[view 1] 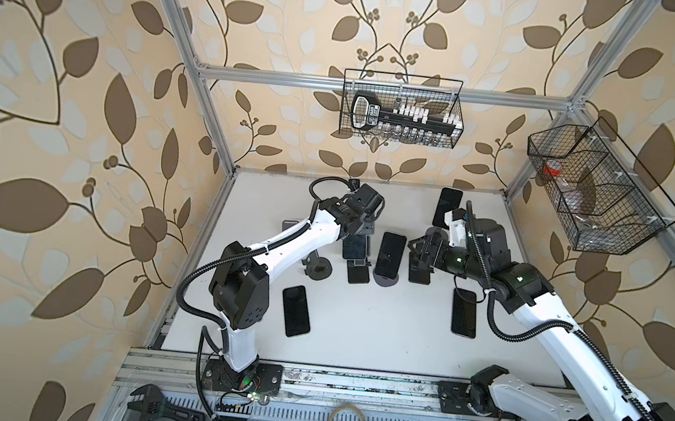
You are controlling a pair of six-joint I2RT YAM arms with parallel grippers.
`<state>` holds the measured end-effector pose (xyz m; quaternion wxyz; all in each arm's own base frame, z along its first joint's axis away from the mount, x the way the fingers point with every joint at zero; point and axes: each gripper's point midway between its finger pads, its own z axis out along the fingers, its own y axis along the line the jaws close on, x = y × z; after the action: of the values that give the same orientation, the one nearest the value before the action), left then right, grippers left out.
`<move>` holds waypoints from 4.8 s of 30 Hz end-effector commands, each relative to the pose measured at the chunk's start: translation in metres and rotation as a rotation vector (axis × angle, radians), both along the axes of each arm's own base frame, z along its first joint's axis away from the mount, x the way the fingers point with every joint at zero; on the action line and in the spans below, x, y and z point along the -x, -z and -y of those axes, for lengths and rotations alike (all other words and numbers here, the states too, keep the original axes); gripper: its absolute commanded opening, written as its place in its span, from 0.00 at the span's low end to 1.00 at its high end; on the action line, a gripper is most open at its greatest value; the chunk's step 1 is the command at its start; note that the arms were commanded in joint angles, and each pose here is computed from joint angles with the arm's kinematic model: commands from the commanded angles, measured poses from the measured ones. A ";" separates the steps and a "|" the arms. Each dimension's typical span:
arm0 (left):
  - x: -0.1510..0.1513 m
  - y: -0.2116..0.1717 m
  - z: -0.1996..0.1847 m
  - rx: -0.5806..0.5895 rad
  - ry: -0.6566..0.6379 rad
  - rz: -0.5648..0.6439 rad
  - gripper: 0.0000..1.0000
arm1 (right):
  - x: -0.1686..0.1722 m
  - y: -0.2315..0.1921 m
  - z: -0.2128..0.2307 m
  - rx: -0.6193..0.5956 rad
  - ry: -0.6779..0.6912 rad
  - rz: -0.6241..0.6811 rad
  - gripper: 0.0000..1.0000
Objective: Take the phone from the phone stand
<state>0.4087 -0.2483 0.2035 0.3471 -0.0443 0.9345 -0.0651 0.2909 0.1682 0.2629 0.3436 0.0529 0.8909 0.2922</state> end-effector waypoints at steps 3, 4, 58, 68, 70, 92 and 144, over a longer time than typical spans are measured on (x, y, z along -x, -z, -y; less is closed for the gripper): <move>0.001 -0.055 -0.005 0.072 0.002 0.112 0.53 | -0.005 -0.008 -0.006 -0.037 -0.007 0.000 0.85; 0.001 -0.058 -0.005 0.079 0.003 0.118 0.53 | -0.005 -0.009 -0.008 -0.040 -0.010 -0.001 0.85; 0.123 -0.034 -0.054 0.288 0.014 -0.052 0.47 | 0.014 -0.002 -0.078 -0.063 -0.106 -0.032 0.82; 0.144 -0.009 -0.051 0.308 0.020 -0.137 0.48 | 0.019 0.000 -0.086 -0.044 -0.105 -0.023 0.81; 0.149 -0.003 -0.053 0.306 0.015 -0.150 0.48 | 0.022 0.000 -0.088 -0.043 -0.107 -0.022 0.81; 0.181 0.068 -0.047 0.308 -0.012 -0.304 0.49 | 0.038 0.007 -0.094 -0.027 -0.111 -0.046 0.80; 0.179 0.167 -0.032 0.053 0.053 -0.539 0.59 | 0.023 0.015 -0.104 0.070 -0.175 -0.008 0.82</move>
<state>0.2269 -0.2100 0.0272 0.0808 -0.0580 0.9916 -0.0832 0.2613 0.2720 0.2369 0.2990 -0.0331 0.9076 0.2927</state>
